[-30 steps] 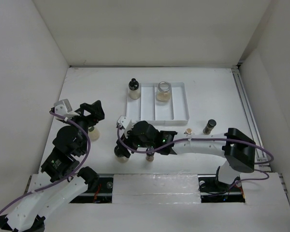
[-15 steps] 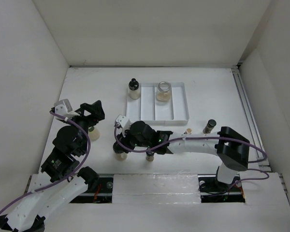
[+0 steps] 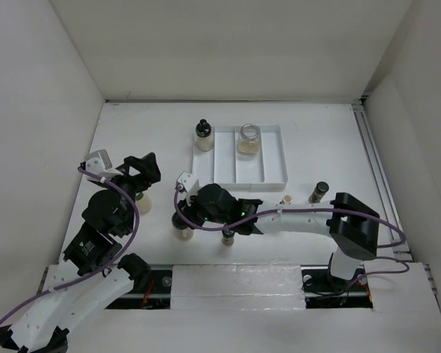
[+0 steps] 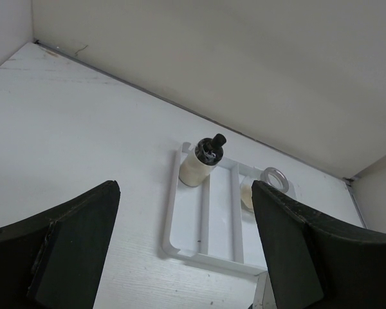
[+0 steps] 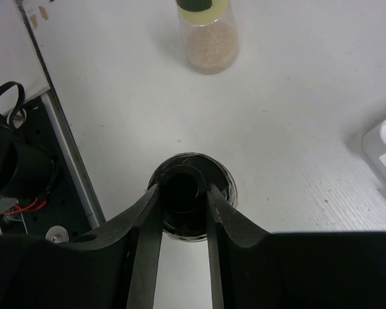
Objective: Organize the condiment bottles
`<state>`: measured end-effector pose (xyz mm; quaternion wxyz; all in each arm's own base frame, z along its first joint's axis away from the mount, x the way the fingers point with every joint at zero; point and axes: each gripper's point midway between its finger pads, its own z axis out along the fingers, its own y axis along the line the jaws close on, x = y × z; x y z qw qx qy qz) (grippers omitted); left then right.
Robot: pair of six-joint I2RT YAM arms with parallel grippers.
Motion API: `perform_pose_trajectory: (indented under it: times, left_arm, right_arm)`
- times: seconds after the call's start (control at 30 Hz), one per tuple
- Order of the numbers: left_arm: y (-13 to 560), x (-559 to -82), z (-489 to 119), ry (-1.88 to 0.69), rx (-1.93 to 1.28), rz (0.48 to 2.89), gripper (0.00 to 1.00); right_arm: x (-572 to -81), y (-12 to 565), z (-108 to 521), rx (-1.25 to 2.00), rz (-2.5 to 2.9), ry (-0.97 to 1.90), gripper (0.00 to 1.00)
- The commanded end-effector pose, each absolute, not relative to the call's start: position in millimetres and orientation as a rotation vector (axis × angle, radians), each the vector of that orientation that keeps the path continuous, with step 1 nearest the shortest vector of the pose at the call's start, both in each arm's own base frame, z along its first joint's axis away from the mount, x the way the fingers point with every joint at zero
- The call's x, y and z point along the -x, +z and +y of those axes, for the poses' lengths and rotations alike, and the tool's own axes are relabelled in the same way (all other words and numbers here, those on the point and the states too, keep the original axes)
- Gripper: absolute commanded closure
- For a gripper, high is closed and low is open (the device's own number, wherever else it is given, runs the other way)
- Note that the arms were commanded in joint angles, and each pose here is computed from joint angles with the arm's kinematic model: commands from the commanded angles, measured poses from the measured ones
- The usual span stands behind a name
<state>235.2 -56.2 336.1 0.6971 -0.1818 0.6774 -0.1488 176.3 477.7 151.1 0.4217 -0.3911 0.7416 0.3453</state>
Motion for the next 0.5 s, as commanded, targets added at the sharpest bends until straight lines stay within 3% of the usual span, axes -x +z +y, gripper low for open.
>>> perform_pose_trajectory:
  times: [0.0,0.13,0.47]
  left_arm:
    - [345,-236,-57,-0.345,0.401,1.485,0.21]
    - [345,-236,-59,-0.352,0.394,1.487,0.21]
    - [348,-236,-61,-0.365,0.39,1.481,0.21]
  right_arm:
    - [-189,222,485,0.843,1.691,0.902,0.67]
    - [-209,273,467,0.737,1.609,0.871,0.68]
    - [-314,287,429,0.507,1.622,0.684,0.68]
